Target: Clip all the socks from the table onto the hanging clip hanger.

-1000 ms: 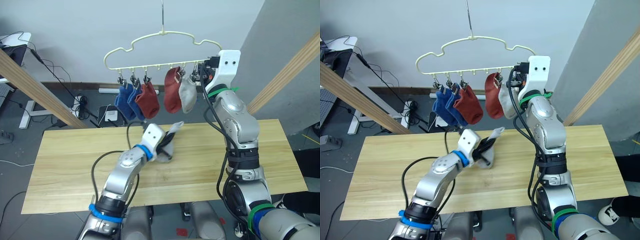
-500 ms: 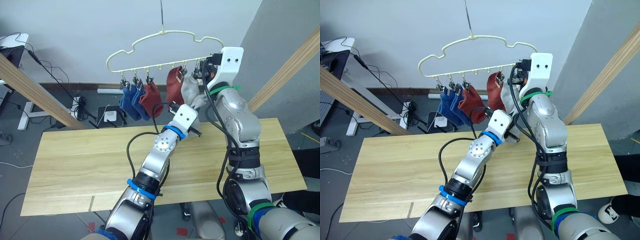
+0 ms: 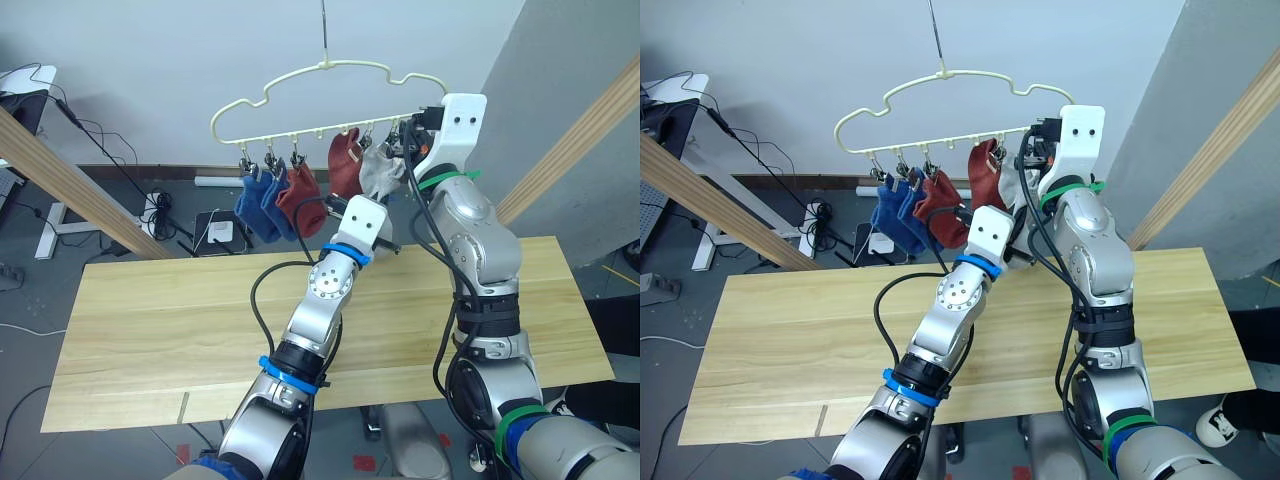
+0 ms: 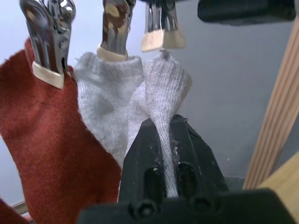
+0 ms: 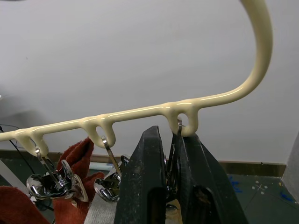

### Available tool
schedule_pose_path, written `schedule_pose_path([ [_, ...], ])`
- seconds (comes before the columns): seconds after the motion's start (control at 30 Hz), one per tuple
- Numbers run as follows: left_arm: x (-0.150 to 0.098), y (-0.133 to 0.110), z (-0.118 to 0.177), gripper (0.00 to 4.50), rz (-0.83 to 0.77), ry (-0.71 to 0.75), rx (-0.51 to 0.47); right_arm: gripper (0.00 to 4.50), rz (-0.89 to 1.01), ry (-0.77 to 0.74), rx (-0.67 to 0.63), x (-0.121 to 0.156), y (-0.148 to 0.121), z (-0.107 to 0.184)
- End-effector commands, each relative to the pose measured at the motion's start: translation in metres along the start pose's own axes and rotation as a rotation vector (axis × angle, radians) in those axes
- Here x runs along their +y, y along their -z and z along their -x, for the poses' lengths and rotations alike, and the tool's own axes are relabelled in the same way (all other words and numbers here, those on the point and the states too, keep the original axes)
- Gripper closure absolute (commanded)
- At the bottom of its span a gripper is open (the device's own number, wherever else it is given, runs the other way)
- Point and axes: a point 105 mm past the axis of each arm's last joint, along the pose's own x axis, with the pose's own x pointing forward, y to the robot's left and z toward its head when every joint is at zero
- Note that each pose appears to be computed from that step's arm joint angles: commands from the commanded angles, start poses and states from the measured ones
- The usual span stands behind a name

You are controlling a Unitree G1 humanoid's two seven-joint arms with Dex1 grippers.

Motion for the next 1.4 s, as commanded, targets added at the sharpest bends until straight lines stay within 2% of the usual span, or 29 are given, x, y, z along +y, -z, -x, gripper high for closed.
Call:
schedule_pose_path([
  [0.03, -0.012, -0.019, -0.002, 4.47, 0.043, 0.017, -0.066, 4.50, -0.018, -0.029, -0.074, 0.008, -0.022, 0.002],
  [0.8, -0.022, -0.035, -0.015, 4.47, 0.113, 0.047, -0.097, 4.50, -0.067, -0.024, -0.040, 0.010, -0.014, 0.003],
  [1.03, -0.024, -0.038, -0.017, 4.50, 0.121, 0.069, -0.104, 2.03, -0.102, -0.007, -0.061, 0.003, -0.021, 0.011],
  [1.1, -0.025, -0.034, -0.018, 4.50, 0.122, 0.079, -0.080, 1.33, -0.109, -0.020, -0.065, 0.003, -0.025, 0.017],
  [1.23, -0.024, -0.014, -0.009, 3.46, 0.102, 0.153, 0.014, 0.06, -0.093, -0.107, -0.068, 0.005, -0.034, 0.037],
  [1.27, -0.024, -0.013, -0.007, 3.25, 0.098, 0.163, 0.021, 0.00, -0.090, -0.118, -0.065, 0.005, -0.035, 0.039],
  [1.33, -0.023, -0.007, 0.001, 2.54, 0.101, 0.215, 0.055, 0.00, -0.072, -0.183, -0.058, 0.008, -0.038, 0.048],
  [1.4, -0.018, -0.002, 0.020, 1.98, 0.061, 0.304, 0.082, 0.00, 0.000, -0.282, -0.031, 0.011, -0.036, 0.063],
])
